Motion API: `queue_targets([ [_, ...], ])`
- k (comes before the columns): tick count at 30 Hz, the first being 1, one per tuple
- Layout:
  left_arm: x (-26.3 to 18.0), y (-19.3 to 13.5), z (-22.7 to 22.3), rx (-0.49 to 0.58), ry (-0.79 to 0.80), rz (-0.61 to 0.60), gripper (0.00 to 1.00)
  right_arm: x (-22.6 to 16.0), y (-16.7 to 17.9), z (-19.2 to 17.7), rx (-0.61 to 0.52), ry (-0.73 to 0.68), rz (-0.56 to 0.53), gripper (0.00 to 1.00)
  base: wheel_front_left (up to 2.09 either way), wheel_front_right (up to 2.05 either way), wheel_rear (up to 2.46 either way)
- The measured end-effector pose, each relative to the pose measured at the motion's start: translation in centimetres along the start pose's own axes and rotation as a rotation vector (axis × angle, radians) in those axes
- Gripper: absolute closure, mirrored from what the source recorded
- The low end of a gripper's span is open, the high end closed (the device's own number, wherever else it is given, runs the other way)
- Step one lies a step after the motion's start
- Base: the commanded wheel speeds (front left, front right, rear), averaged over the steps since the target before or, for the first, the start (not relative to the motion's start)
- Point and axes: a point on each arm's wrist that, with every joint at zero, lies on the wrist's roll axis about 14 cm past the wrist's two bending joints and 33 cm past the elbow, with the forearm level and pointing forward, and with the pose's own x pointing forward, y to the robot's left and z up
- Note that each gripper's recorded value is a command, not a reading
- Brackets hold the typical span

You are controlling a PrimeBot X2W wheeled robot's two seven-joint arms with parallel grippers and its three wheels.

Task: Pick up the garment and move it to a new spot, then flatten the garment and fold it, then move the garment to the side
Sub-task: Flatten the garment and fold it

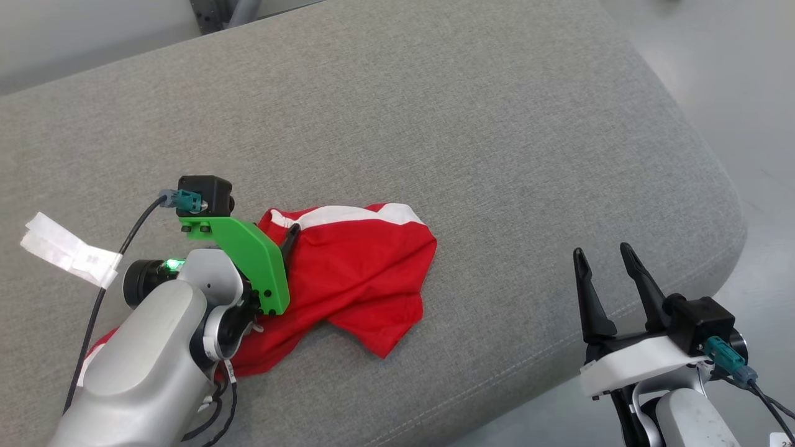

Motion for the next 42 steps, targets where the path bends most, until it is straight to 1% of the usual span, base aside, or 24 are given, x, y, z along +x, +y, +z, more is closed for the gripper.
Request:
queue_targets([
  [1, 0.3, 0.0, -0.3, 0.003, 0.012, -0.002, 0.00, -0.2, -0.2, 0.0, -0.001, 0.002, -0.008, 0.00, 0.00, 0.00, 0.00],
  [2, 0.6, -0.2, -0.5, 0.011, 0.022, -0.012, 0.55, -0.4, -0.6, 0.0, -0.002, 0.004, -0.020, 0.00, 0.00, 0.00, 0.00],
  [3, 0.8, -0.5, -0.7, 0.020, 0.034, -0.027, 1.00, -0.5, -1.0, 0.0, -0.003, 0.003, -0.031, 0.00, 0.00, 0.00, 0.00],
  [6, 0.9, -1.6, -1.2, 0.041, 0.063, -0.073, 1.00, -1.0, -1.6, 0.1, -0.004, 0.001, -0.051, 0.00, 0.00, 0.00, 0.00],
  [9, 0.6, -2.2, 0.2, 0.050, 0.008, -0.086, 1.00, -1.2, -1.9, 0.3, -0.002, -0.006, -0.059, 0.00, 0.00, 0.00, 0.00],
  [11, 0.3, -2.4, 2.2, 0.062, -0.078, -0.088, 1.00, -1.2, -1.8, 0.2, -0.001, -0.004, -0.055, 0.00, 0.00, 0.00, 0.00],
  [12, 0.3, -2.4, 2.2, 0.062, -0.078, -0.088, 1.00, -1.2, -1.8, 0.2, -0.001, -0.004, -0.055, 0.00, 0.00, 0.00, 0.00],
  [13, -0.3, -2.4, 5.2, 0.090, -0.200, -0.083, 1.00, -1.0, -1.4, 0.1, 0.001, -0.003, -0.043, 0.00, 0.00, 0.00, 0.00],
  [14, -0.7, -2.3, 7.0, 0.091, -0.274, -0.075, 1.00, -0.9, -1.2, 0.2, 0.003, -0.004, -0.038, 0.00, 0.00, 0.00, 0.00],
  [18, -2.3, -3.0, 12.1, 0.161, -0.477, -0.079, 1.00, -0.9, -1.1, 0.4, 0.004, -0.013, -0.032, 0.00, 0.00, 0.00, 0.00],
  [20, -3.8, -4.7, 15.1, 0.177, -0.606, -0.134, 1.00, -1.0, -1.1, 0.6, 0.000, -0.017, -0.031, 0.00, 0.00, 0.00, 0.00],
  [23, -6.0, -7.4, 18.2, 0.220, -0.736, -0.211, 1.00, -1.2, -1.4, 0.9, -0.003, -0.030, -0.040, 0.00, 0.00, 0.00, 0.00],
  [27, -9.2, -10.7, 21.0, 0.298, -0.870, -0.293, 1.00, -2.1, -2.0, 0.9, -0.006, -0.032, -0.056, 0.00, 0.00, 0.00, 0.00],
  [29, -11.3, -12.6, 21.9, 0.352, -0.943, -0.345, 1.00, -2.3, -2.1, 1.0, -0.005, -0.036, -0.058, 0.00, 0.00, 0.00, 0.00],
  [31, -13.1, -14.4, 22.0, 0.387, -0.991, -0.406, 1.00, -2.4, -2.2, 1.4, -0.006, -0.051, -0.060, 0.00, 0.00, 0.00, 0.00],
  [33, -14.3, -15.8, 21.1, 0.422, -1.002, -0.454, 1.00, -2.5, -2.2, 1.6, -0.004, -0.058, -0.058, 0.00, 0.00, 0.00, 0.00],
  [34, -14.4, -16.4, 20.0, 0.432, -0.986, -0.478, 1.00, -2.6, -2.1, 1.6, -0.004, -0.058, -0.055, 0.00, 0.00, 0.00, 0.00],
  [35, -14.4, -16.4, 20.0, 0.432, -0.986, -0.478, 1.00, -2.6, -2.1, 1.6, -0.004, -0.058, -0.055, 0.00, 0.00, 0.00, 0.00],
  [37, -14.2, -16.8, 17.0, 0.442, -0.925, -0.506, 1.00, -2.6, -2.0, 1.6, -0.006, -0.060, -0.051, 0.00, 0.00, 0.00, 0.00],
  [39, -13.5, -16.1, 13.6, 0.427, -0.847, -0.504, 1.00, -2.6, -1.8, 1.6, -0.004, -0.062, -0.043, 0.00, 0.00, 0.00, 0.00],
  [42, -12.1, -13.5, 7.7, 0.347, -0.697, -0.451, 1.00, -2.6, -1.2, 1.1, 0.000, -0.050, -0.026, 0.00, 0.00, 0.00, 0.00],
])
